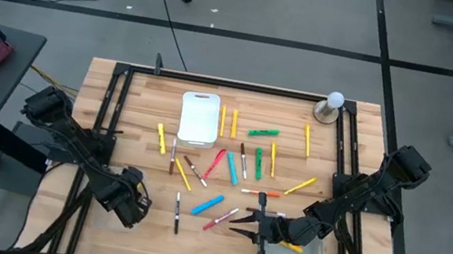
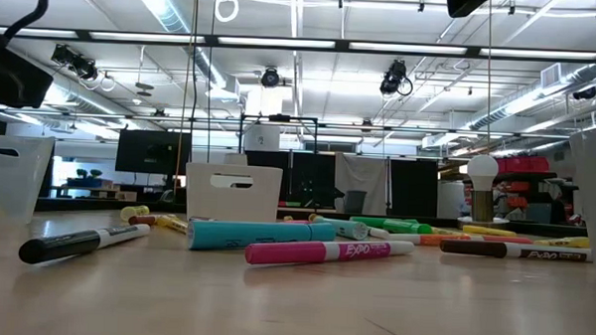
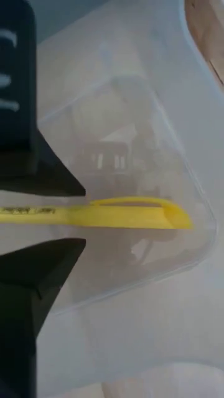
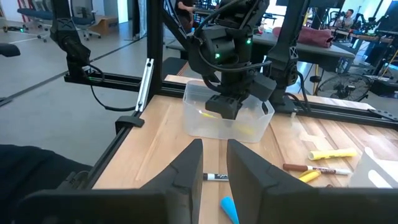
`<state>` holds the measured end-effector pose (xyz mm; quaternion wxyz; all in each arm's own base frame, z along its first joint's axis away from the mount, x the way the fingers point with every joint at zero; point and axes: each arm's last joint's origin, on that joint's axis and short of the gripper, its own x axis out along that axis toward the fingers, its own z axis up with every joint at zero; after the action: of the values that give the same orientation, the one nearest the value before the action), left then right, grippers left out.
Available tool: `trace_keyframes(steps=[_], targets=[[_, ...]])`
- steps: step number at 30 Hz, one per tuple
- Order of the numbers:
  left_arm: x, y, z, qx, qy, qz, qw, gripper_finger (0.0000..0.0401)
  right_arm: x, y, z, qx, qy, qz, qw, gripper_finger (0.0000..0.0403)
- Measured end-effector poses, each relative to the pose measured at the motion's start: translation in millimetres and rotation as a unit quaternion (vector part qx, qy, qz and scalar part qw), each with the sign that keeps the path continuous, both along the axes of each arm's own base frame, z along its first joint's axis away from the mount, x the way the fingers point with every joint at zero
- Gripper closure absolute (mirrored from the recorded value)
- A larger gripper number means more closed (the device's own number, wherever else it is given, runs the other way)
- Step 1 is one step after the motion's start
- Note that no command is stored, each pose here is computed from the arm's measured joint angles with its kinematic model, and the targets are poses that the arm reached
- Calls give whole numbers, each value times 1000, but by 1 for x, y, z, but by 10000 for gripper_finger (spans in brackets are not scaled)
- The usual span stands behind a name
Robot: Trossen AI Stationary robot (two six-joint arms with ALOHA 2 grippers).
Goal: Pick & Place Markers
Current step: Put the brown marker pen into the white bin
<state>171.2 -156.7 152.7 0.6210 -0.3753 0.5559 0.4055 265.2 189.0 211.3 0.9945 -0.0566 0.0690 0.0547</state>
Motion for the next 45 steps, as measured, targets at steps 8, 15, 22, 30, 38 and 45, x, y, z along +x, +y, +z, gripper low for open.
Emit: trace_keyframes(steps=[8,15,22,30,38,45], targets=[[-7,7,32,-50,-51,-40,997,216,1,-1,0,0,-1,-2,1000,328],[-16,22,70,-31,-192,-79,978,216,3,-4,0,4,-2,-7,1000,328],[-2,25,88,131,-347,-154,916,224,5,-7,0,5,-2,-13,1000,328],[18,36,85,321,-366,-130,864,224,5,-7,0,5,-2,-14,1000,328],[43,46,63,403,-311,-121,852,224,7,-10,0,14,-1,-20,1000,328],[75,35,48,369,-296,-242,847,224,18,-29,0,84,2,-65,994,328]])
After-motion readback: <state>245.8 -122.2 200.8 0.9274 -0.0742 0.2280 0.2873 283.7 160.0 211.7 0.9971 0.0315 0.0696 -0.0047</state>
